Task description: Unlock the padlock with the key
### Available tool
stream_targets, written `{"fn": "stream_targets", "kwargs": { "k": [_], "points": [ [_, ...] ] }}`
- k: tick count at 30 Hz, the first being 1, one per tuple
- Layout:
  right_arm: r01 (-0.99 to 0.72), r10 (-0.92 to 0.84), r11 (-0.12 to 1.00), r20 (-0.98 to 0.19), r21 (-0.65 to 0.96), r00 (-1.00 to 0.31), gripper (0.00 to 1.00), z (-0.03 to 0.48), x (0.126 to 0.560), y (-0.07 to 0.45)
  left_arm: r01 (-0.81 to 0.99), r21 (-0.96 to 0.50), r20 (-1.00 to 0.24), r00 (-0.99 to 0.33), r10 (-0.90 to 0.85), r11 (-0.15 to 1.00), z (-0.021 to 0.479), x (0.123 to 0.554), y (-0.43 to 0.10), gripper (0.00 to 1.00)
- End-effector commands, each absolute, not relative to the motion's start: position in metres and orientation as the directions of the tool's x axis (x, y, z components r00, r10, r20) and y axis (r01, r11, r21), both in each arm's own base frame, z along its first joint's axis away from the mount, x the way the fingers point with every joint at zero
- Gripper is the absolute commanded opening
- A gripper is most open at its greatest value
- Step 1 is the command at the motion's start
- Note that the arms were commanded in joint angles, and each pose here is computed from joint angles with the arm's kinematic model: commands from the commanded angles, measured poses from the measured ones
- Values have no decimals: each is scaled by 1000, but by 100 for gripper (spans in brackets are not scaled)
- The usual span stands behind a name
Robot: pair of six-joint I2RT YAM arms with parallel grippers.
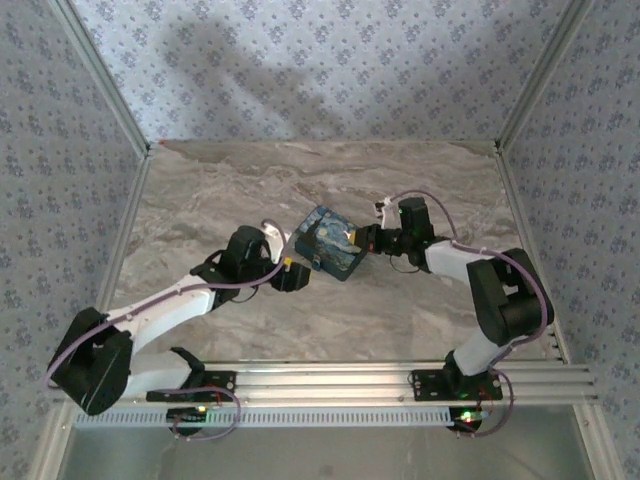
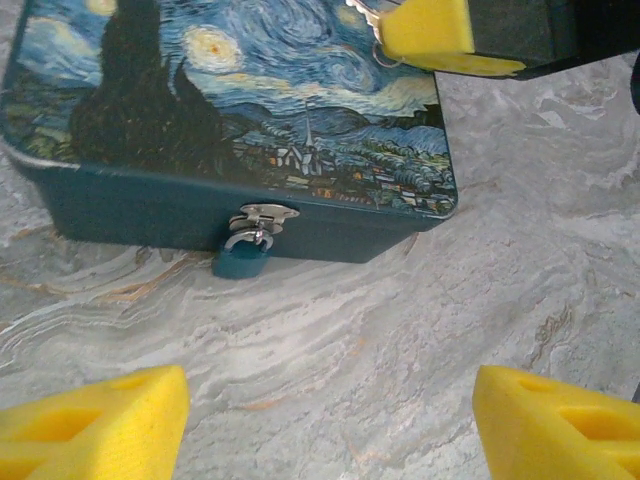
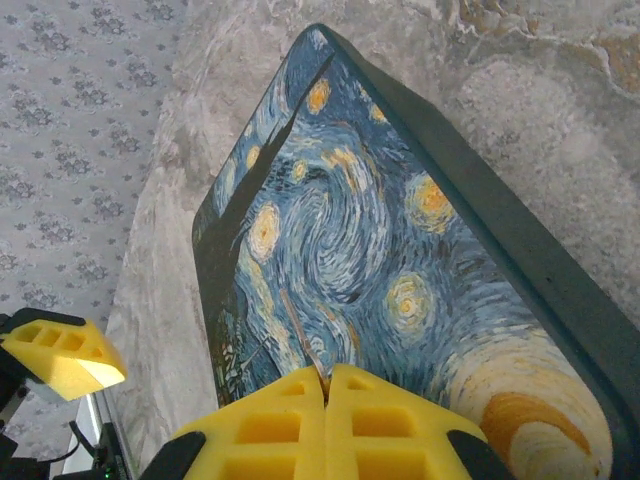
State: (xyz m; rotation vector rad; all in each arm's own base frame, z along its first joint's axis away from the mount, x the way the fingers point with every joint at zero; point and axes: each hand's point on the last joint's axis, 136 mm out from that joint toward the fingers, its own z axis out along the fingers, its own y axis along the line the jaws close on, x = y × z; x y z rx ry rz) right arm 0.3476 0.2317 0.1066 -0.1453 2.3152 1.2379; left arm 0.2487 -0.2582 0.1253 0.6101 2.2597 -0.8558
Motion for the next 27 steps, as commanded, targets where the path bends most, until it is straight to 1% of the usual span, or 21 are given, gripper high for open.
{"fn": "stream_targets", "kwargs": {
  "k": [1, 5, 8, 21, 27],
  "points": [
    [-335, 109, 603, -491, 724, -864, 0, 99, 354, 232, 633, -434, -722, -670, 173, 641, 128, 252, -269, 74],
    [-318, 74, 636, -466, 703, -882, 0, 84, 354, 231, 641, -422, -725, -663, 187, 641, 121, 255, -271, 73],
    [-313, 52, 641, -446, 701, -893, 0, 76, 352, 235, 644, -408, -724, -660, 201, 647, 113, 258, -272, 71],
    [-330, 13, 657, -448, 677, -894, 0, 74, 343, 244, 640, -371, -732, -647, 211, 674, 84, 277, -278, 65],
    [-333, 8, 662, -450, 672, -893, 0, 73, 343, 244, 625, -346, -738, -642, 209, 700, 66, 290, -279, 66]
  ]
}}
